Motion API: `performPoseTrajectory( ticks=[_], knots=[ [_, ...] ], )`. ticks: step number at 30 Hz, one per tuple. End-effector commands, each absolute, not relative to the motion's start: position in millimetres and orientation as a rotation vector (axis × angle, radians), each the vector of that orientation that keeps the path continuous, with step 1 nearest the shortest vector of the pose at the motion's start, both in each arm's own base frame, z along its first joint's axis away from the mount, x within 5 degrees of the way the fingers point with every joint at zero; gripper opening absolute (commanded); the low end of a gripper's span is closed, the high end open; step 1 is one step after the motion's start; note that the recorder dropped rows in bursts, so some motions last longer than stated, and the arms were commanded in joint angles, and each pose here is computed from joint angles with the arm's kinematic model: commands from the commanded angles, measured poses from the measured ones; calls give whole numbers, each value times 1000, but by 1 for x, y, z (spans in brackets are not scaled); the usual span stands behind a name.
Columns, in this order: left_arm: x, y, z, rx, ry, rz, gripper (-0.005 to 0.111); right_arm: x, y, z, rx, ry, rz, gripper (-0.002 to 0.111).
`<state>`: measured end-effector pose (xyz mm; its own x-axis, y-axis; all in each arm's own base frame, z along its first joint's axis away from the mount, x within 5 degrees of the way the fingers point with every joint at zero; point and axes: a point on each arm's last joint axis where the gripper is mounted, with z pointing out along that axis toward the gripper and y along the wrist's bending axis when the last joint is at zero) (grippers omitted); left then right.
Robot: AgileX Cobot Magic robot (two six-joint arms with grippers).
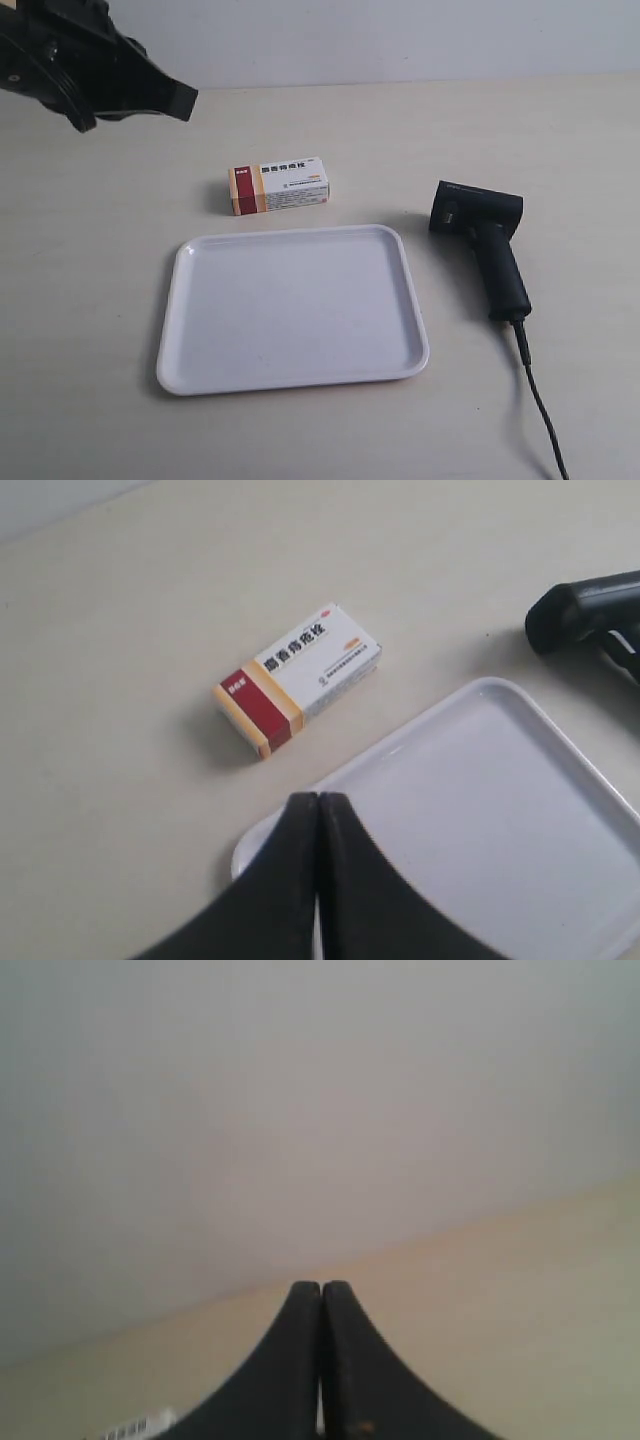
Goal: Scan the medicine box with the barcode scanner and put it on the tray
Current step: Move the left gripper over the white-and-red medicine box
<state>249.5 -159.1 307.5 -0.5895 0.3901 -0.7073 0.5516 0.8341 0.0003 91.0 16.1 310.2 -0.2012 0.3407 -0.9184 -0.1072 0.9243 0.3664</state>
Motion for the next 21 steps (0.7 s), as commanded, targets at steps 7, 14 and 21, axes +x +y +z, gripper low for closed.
performPoseTrajectory(
  ticks=[7,14,21],
  knots=[
    [252,-163,321,731,2199,-276,0,118,59,276,141,2355,806,0],
    [252,-163,321,731,2199,-276,0,124,59,274,156,2358,796,0],
    [257,-166,318,771,2165,-257,0,126,57,275,153,2334,766,0]
  ],
)
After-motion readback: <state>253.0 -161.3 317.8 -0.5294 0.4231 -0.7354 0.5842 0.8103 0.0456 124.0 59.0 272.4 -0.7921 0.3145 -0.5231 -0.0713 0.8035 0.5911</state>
